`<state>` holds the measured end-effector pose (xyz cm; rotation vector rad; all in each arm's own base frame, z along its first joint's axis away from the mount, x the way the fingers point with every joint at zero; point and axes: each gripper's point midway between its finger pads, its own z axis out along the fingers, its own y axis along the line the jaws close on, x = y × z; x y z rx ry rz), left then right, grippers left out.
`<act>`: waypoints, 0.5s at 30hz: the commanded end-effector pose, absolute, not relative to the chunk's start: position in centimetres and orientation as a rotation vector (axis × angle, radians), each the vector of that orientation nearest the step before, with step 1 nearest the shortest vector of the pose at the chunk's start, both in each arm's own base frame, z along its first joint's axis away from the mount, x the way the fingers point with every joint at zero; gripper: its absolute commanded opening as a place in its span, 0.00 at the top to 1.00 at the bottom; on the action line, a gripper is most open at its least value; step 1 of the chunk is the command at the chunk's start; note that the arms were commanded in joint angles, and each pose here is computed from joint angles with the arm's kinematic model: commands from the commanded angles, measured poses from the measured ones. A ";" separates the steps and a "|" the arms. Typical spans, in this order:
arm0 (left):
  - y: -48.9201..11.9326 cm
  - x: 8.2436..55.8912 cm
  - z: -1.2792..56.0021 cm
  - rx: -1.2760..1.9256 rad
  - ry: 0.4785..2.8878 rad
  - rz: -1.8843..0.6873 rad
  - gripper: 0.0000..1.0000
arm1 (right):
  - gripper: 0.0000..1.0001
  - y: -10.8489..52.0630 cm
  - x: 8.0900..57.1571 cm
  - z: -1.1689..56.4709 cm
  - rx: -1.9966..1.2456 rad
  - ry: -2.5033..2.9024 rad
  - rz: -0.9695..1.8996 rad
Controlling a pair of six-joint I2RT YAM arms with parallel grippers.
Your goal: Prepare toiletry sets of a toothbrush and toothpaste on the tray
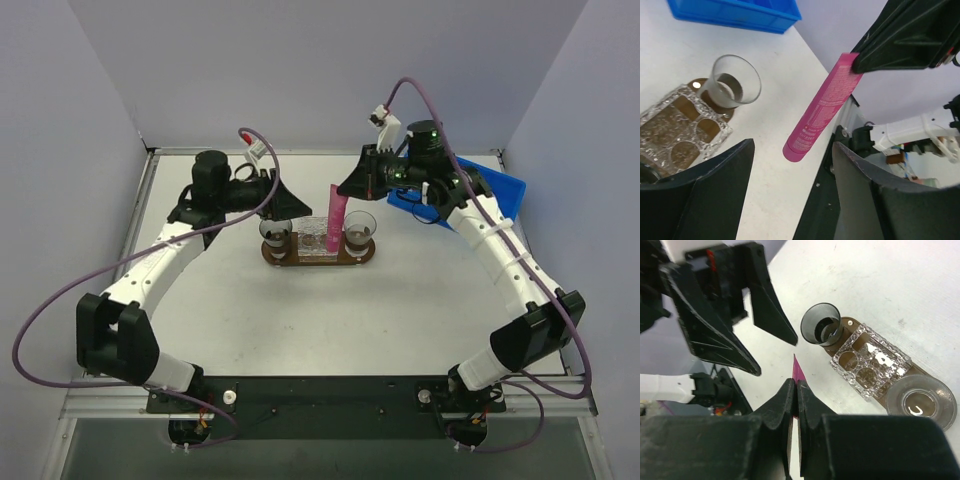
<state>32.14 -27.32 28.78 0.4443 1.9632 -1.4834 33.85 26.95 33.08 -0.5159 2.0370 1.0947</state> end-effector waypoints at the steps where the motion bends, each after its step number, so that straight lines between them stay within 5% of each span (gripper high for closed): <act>1: -24.7 32.0 30.4 0.438 1.908 -1.268 0.26 | 1.00 27.3 33.9 33.9 -0.619 1.947 0.866; 15: -19.9 34.9 30.1 0.125 1.964 -0.962 0.26 | 1.00 28.7 37.3 31.1 -0.592 1.768 0.584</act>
